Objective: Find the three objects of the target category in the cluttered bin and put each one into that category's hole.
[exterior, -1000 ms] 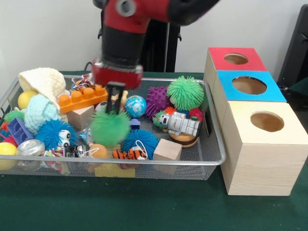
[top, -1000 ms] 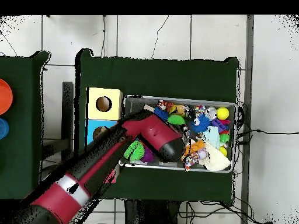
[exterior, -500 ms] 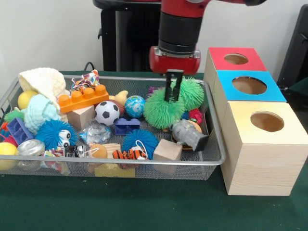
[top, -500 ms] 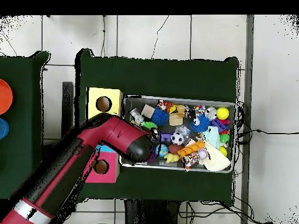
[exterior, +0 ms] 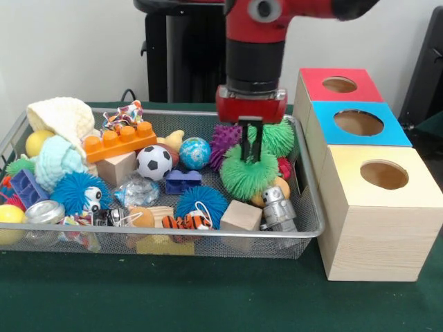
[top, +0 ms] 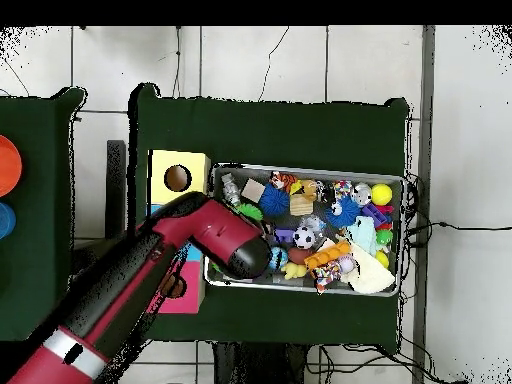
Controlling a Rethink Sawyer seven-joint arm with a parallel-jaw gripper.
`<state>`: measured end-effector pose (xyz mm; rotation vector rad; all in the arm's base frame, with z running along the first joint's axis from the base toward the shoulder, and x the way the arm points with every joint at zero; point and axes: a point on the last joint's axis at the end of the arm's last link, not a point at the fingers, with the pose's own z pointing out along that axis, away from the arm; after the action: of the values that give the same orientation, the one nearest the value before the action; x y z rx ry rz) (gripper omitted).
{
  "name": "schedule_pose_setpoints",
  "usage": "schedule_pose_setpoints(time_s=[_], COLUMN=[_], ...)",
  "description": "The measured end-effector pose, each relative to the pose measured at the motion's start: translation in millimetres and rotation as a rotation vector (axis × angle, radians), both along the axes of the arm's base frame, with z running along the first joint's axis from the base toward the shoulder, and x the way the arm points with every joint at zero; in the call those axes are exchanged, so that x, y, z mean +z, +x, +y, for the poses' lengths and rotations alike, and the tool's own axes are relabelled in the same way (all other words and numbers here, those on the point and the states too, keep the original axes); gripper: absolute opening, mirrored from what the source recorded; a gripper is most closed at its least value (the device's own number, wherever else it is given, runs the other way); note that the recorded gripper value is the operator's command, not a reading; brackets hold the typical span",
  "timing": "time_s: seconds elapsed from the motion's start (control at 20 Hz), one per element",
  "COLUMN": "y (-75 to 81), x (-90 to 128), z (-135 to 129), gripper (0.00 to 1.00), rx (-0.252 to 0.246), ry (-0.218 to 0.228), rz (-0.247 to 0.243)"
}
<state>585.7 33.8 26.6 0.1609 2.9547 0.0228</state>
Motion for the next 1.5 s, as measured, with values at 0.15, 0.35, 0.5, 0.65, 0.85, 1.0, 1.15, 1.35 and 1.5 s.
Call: schedule_pose_setpoints(time_s=[0.15,0.35,0.5,0.65,0.85,1.0,1.15,1.35,1.5], y=[2.1,2.8,2.5,2.4,2.4,2.7,2.8,3.0,3.2], x=[-24.2,-35.9,-40.1,-40.0,-40.0,-39.7,-39.3,-38.1,-35.9], z=[-36.8,-57.0,-64.4,-65.4,-64.6,-64.3,-64.2,-64.4,-66.0], gripper=[1.00,1.00,1.00,1.00,1.00,1.00,1.00,1.00,1.00], rx=[-0.130,-0.193,-0.212,-0.208,-0.206,-0.206,-0.206,-0.200,-0.191], ry=[0.030,0.024,0.014,0.008,0.008,0.008,0.008,0.004,-0.003], rz=[-0.065,-0.103,-0.115,-0.114,-0.114,-0.114,-0.115,-0.112,-0.108])
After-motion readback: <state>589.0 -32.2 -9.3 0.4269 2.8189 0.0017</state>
